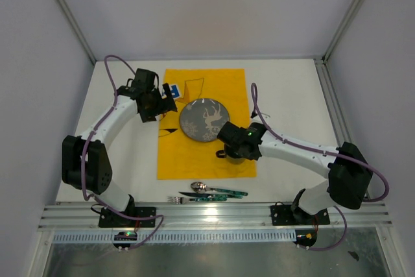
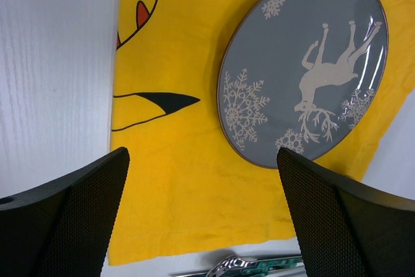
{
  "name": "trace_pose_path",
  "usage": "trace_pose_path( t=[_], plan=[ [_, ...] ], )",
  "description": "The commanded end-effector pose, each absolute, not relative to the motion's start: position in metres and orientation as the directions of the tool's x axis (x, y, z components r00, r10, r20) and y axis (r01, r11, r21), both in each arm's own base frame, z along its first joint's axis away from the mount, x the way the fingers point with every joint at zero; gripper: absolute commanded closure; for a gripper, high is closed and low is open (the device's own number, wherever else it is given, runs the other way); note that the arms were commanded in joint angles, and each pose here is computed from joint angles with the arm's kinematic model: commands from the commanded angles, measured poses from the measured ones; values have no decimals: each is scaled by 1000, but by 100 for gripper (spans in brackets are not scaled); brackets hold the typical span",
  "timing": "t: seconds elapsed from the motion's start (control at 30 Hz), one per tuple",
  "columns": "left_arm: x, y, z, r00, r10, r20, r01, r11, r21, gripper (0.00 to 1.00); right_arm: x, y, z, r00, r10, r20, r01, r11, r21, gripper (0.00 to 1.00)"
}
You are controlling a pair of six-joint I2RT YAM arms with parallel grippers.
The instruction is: Set the dinner table for one person
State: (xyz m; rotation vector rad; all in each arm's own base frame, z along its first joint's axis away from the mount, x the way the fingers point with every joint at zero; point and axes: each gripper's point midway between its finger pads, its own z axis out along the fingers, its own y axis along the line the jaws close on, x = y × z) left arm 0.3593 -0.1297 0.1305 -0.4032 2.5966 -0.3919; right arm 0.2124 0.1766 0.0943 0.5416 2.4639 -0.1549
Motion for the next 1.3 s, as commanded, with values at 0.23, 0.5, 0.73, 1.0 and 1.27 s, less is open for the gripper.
trace_pose_path(
  t=[0.23,0.5,0.73,1.0,1.27],
  plan=[
    [365,-126,151,-809,-351,-471,-193,916,-351,1,225,183,86,-728,333,-599,408,913,11,97],
    [364,-127,148,-814,-350,-464,-191,915,-354,2,221,181,79,-745,326,-582,419,908,-27,87],
    [362,-131,137,-826,-356,-436,-199,909,-366,2,219,169,89,-714,350,-607,454,891,-20,33],
    [361,-132,129,-833,-357,-423,-204,908,-365,2,212,159,107,-684,375,-625,476,879,7,28],
    [362,-132,123,-838,-356,-414,-209,909,-359,1,208,177,170,-613,223,-758,267,961,67,28]
  ],
)
